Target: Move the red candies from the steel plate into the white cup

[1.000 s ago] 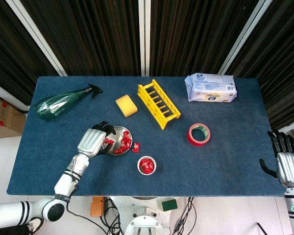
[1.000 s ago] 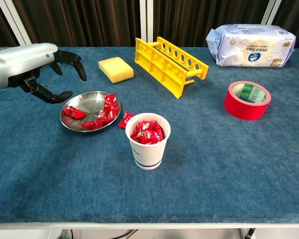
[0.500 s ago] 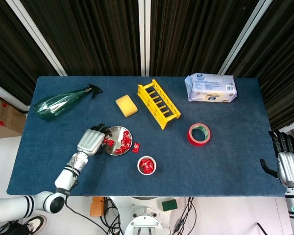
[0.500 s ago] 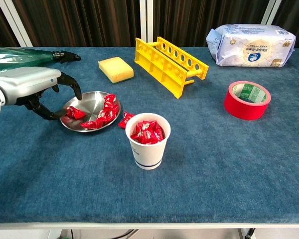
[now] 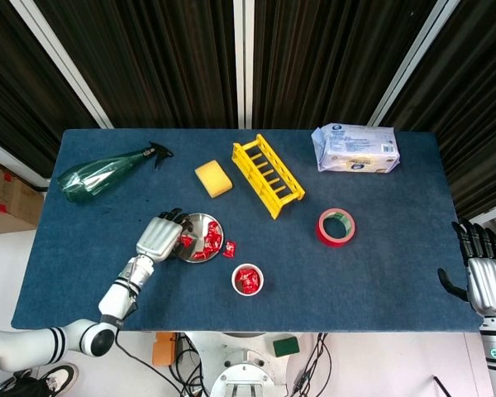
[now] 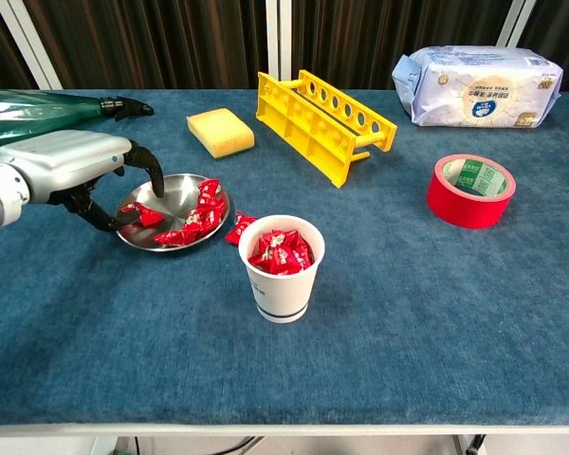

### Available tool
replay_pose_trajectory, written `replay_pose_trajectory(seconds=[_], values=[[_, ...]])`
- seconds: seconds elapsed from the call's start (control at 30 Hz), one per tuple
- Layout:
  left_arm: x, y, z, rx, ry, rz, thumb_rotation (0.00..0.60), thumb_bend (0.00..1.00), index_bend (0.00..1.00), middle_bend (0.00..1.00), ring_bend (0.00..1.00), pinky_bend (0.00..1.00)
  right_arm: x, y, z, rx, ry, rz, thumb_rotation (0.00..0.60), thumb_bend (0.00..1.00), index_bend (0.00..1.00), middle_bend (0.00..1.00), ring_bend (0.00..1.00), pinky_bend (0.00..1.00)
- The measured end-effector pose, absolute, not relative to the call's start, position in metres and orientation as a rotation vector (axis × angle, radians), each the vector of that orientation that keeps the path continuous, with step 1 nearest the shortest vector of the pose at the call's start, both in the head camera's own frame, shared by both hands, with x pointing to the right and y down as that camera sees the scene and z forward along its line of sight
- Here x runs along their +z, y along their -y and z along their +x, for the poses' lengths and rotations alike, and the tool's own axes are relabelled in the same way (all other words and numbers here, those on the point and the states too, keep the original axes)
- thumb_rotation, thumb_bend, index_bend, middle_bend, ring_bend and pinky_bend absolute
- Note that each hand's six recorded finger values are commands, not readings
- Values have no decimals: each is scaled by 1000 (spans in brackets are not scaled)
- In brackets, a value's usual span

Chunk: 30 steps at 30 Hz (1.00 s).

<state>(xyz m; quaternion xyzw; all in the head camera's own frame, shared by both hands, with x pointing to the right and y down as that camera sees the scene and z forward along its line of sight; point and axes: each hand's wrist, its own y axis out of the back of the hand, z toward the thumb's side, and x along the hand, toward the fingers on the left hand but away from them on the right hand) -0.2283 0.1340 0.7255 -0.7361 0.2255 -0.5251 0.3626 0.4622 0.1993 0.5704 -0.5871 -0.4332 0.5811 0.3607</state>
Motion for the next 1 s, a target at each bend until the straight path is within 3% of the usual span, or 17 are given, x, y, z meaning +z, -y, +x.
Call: replay_pose_trajectory(seconds=[0.63,1.0], values=[[737,-132,-229,-1390,-511,-1832,600,378,441,219,113,246,570,-200,462,1494,1119,-1512,600,301,0,0,0,0],[736,-131,-226,-1385,-533,-1833,600,378,562,224,113,247,570,-199,462,1497,1118,-1512,600,302,0,0,0,0]])
